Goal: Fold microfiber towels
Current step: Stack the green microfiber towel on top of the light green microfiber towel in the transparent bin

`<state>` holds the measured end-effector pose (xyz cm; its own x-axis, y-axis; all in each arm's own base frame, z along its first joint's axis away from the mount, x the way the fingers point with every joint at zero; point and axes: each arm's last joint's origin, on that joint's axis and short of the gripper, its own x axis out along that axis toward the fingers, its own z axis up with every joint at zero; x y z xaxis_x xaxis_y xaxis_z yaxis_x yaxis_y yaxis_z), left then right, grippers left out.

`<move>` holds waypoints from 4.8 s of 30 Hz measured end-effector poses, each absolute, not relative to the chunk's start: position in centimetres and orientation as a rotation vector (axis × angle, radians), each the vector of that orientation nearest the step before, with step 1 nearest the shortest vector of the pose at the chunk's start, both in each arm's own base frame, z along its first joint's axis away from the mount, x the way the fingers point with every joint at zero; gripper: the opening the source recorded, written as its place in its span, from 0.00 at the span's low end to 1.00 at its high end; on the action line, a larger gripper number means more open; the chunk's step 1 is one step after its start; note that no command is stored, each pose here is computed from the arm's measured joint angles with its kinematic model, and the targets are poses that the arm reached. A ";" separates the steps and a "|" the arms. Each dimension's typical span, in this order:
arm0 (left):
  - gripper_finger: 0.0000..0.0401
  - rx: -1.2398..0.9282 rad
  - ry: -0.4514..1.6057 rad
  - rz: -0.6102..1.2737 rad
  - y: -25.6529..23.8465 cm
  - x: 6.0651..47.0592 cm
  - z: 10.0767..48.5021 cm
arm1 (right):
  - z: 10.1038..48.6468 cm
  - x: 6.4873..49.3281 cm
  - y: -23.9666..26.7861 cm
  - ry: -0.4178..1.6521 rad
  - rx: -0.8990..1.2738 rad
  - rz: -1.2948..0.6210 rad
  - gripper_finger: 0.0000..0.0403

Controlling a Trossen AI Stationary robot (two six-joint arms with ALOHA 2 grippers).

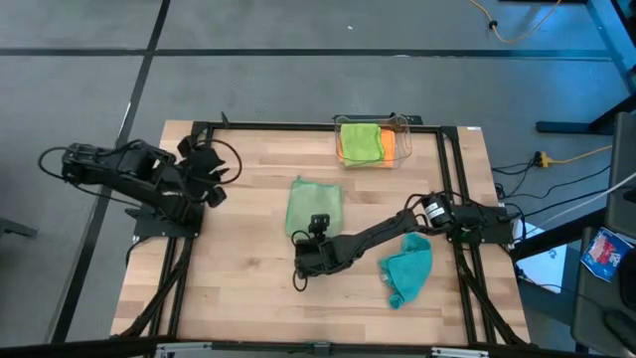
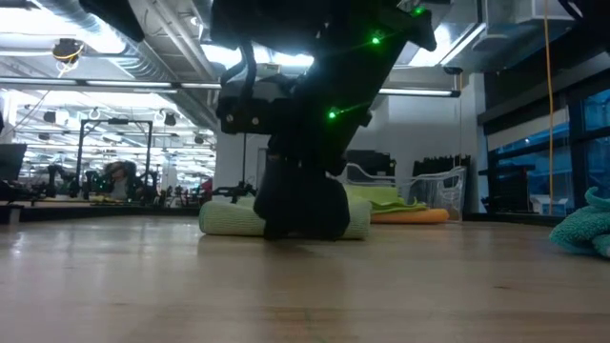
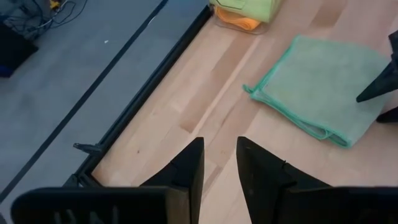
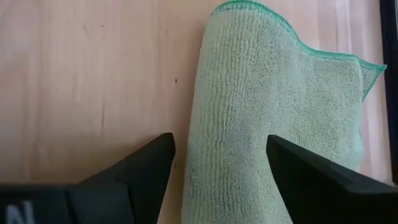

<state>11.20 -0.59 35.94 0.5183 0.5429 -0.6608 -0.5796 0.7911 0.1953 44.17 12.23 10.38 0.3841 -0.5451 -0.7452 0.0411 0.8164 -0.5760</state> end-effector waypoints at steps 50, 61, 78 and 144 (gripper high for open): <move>0.22 -0.022 0.911 0.650 -1.0 12.5 31.1 | 9.7 43.2 6.1 1.291 -0.534 -0.613 0.65; 0.22 -0.058 0.889 0.623 -1.2 12.8 31.2 | 9.7 44.5 2.7 1.237 -0.281 -0.629 0.65; 0.22 -0.061 0.884 0.622 -1.2 12.9 31.2 | 10.2 45.8 2.0 1.139 -0.287 -0.697 0.04; 0.22 -0.067 0.867 0.623 -1.2 13.0 31.3 | 25.2 32.9 -21.8 1.038 0.494 -1.089 0.04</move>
<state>13.00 -1.17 31.31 0.4827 0.4841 -0.7298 -0.5372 0.8218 0.1899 32.90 -21.83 25.15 0.0853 -0.4805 -0.8729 0.8949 0.4222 -0.1450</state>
